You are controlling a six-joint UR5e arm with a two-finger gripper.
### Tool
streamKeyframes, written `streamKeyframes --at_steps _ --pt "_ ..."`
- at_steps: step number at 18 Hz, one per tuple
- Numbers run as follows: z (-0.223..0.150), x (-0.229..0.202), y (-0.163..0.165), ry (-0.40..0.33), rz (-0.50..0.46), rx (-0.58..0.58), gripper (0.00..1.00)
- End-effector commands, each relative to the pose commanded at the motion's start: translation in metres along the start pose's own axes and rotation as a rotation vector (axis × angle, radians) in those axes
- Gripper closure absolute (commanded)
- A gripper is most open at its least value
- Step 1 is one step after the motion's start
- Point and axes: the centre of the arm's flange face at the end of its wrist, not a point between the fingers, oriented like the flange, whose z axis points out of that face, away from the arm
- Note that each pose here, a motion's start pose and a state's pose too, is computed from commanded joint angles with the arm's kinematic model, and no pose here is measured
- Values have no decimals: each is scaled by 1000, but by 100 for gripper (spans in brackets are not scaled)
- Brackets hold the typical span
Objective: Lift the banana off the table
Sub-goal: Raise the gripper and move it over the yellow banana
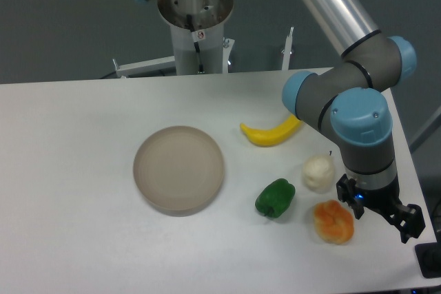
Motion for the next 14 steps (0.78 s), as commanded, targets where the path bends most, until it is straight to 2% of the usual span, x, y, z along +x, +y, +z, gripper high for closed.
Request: streamKeyframes --at_steps 8,11,14 --pt "-16 8 6 2 15 -18 0" --pt "-40 19 34 19 -5 -33 0" --pt "-57 38 61 92 -19 -58 0"
